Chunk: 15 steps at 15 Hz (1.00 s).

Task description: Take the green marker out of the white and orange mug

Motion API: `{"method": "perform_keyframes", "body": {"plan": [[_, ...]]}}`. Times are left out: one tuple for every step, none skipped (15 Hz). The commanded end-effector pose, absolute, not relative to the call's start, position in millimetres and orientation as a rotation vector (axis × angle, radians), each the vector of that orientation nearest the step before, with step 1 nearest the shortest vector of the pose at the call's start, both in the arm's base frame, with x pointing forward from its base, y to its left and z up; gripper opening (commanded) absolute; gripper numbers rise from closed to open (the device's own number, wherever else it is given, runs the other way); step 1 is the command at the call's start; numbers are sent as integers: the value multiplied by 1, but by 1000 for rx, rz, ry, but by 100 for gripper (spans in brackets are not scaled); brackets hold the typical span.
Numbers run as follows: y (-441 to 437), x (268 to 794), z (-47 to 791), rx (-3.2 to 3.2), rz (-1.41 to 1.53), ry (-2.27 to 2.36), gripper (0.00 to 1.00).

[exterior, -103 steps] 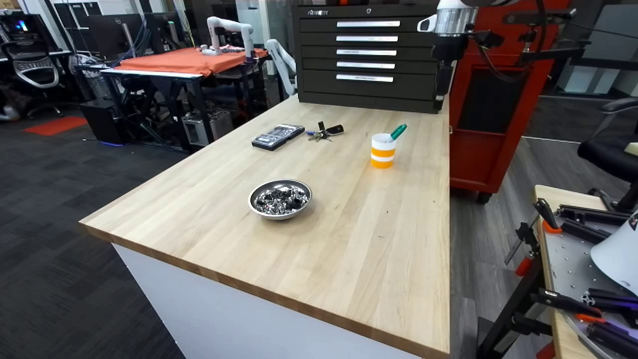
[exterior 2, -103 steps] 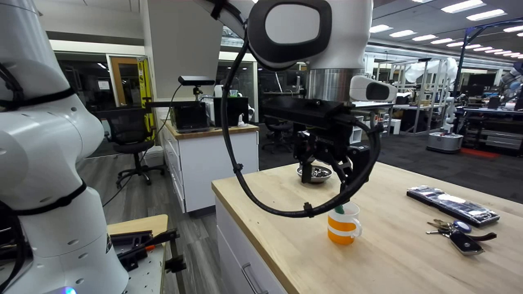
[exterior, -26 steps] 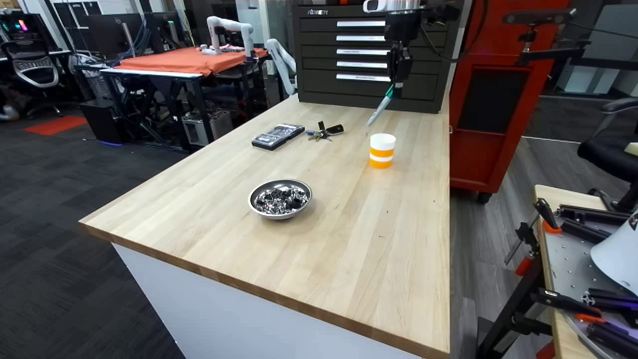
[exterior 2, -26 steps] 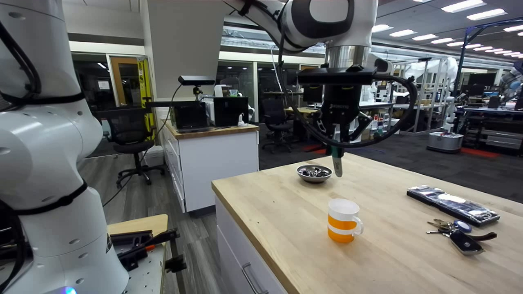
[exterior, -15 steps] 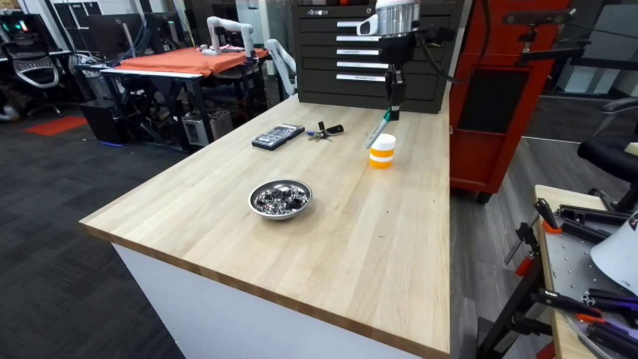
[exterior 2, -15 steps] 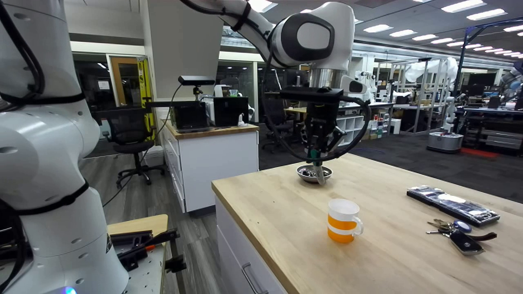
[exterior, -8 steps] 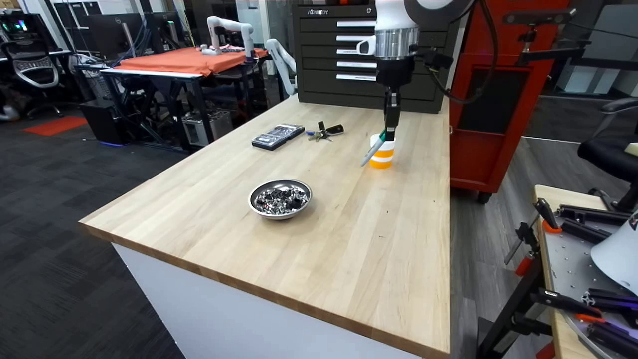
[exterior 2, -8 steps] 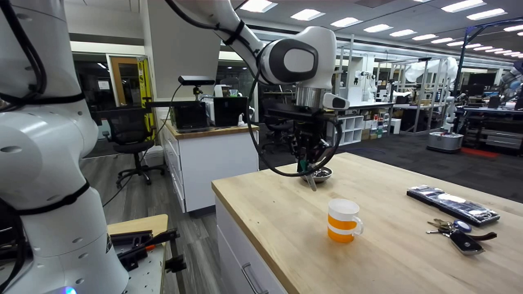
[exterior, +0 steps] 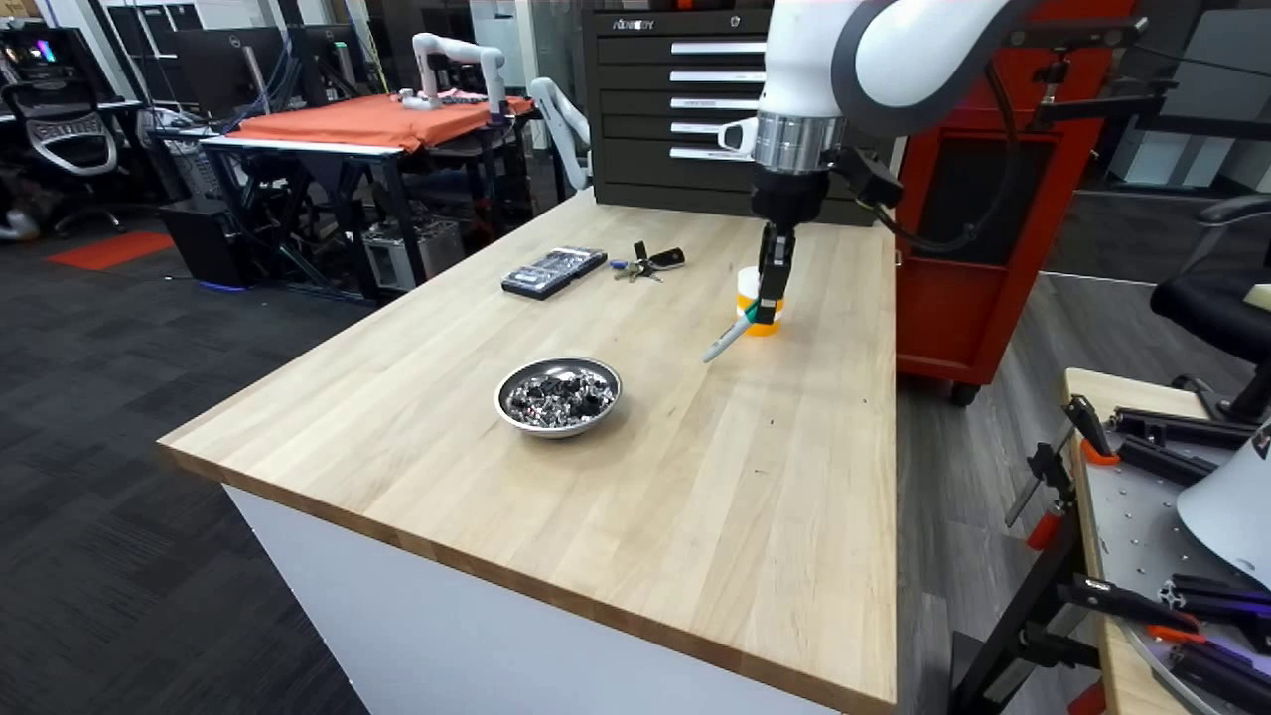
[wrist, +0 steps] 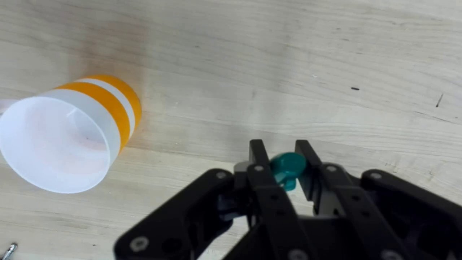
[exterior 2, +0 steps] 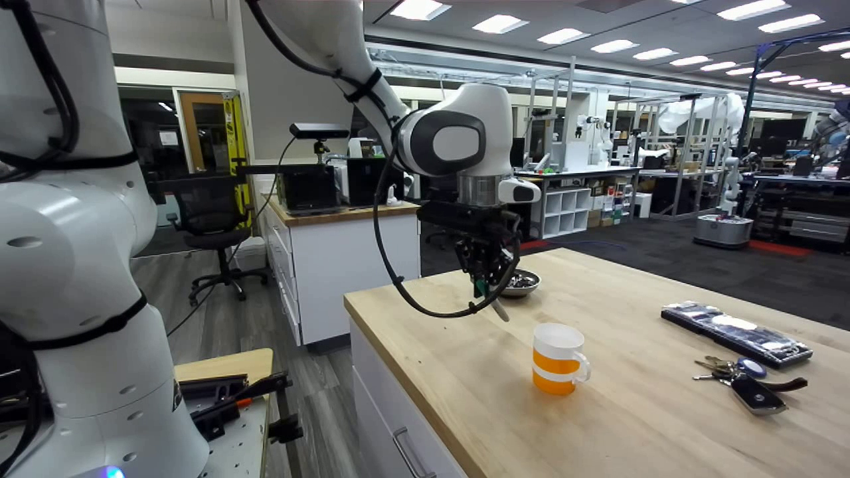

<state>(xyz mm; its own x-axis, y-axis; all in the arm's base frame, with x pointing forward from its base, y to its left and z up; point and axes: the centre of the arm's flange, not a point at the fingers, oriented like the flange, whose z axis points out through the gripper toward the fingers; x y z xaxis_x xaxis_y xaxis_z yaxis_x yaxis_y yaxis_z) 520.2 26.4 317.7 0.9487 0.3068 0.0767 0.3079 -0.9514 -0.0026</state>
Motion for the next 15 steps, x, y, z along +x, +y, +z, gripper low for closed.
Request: {"method": "perform_keyframes", "body": {"plan": [[38, 499, 298, -3096, -170, -437, 6], [40, 494, 294, -3096, -171, -433, 6], [43, 491, 291, -3093, -170, -424, 18], [44, 487, 290, -3094, -169, -419, 50], [45, 484, 289, -3095, -171, -415, 51], [46, 482, 289, -3097, -169, -408, 56], [46, 481, 290, -3101, -169, -403, 63], [47, 480, 292, -3106, -168, -400, 69], [47, 479, 293, -3110, -167, -395, 76], [47, 480, 296, -3114, -168, -390, 82], [47, 480, 298, -3116, -171, -389, 88], [47, 480, 300, -3118, -173, -387, 95], [47, 480, 301, -3120, -175, -383, 98], [48, 480, 302, -3122, -174, -383, 100], [48, 480, 302, -3127, -163, -377, 100]]}}
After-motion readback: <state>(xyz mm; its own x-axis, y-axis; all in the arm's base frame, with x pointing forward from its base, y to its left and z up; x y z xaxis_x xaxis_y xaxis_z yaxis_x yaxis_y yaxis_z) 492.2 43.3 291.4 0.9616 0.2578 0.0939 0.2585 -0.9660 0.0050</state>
